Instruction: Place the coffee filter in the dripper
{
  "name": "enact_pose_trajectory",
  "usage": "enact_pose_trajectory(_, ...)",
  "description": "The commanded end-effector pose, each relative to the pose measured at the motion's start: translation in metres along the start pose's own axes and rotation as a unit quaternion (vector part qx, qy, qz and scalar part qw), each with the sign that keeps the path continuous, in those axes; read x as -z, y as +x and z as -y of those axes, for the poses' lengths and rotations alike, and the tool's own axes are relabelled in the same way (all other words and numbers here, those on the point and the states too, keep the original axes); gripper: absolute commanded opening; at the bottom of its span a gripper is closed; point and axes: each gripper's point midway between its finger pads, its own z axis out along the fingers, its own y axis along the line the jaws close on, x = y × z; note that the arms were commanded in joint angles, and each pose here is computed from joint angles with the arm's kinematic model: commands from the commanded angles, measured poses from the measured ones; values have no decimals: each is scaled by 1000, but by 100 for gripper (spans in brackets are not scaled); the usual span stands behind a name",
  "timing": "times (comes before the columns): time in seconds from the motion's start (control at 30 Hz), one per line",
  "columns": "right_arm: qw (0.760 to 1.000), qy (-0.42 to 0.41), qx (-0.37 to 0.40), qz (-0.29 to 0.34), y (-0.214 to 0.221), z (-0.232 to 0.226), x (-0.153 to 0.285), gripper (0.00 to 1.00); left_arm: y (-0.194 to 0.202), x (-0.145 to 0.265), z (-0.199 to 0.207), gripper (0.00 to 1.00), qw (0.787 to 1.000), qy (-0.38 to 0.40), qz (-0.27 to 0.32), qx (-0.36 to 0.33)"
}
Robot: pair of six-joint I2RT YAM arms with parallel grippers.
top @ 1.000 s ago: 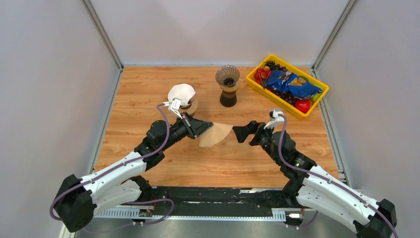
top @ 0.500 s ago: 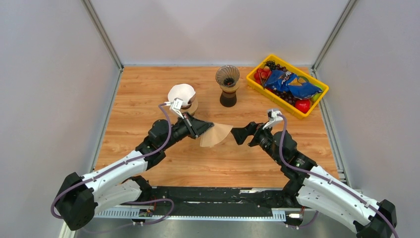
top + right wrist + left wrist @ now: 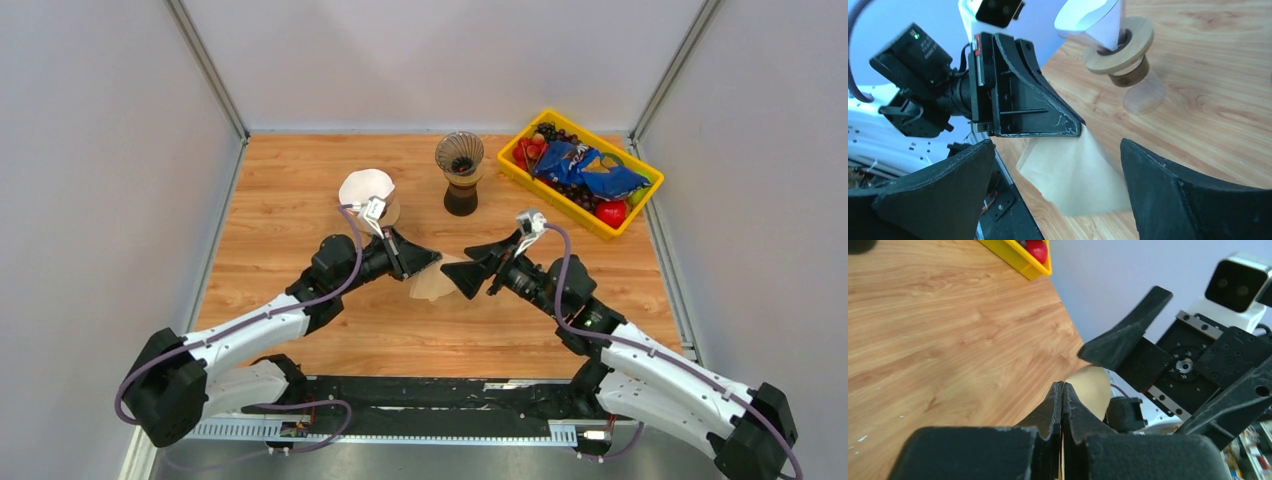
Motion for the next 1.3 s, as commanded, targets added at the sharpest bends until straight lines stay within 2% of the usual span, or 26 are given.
enact_pose_trajectory(0.0,998,-67,15,-6,-9,-28,-16,96,-6,-5,46,0,994,102,-17,-34)
enact_pose_trajectory(0.2,998,-59,6,-28,3,-22,-25,76,-2,-3,48,0,992,113,-22,-42)
enact_pose_trajectory(0.3,998,-49,13,-26,0,-20,-23,83,-4,-2,46,0,993,104,-18,-50)
enact_pose_trajectory(0.43,999,-19,35,-23,0,-7,-15,84,-7,0,46,0,993,99,-11,-60)
enact_pose_trajectory(0.53,998,-6,54,-34,6,0,-9,80,-8,3,47,0,993,97,-9,-67)
enact_pose_trajectory(0.73,990,-39,108,-83,21,-6,0,75,-7,4,47,0,992,95,-17,-80)
enact_pose_trajectory(1.1,986,-65,125,-94,20,-16,3,16,-4,2,43,0,992,81,-34,-91)
enact_pose_trajectory(1.17,985,-70,126,-92,18,-18,4,10,-3,2,42,0,992,78,-38,-93)
enact_pose_trajectory(1.27,985,-73,126,-93,17,-21,4,7,-1,2,40,0,992,75,-43,-96)
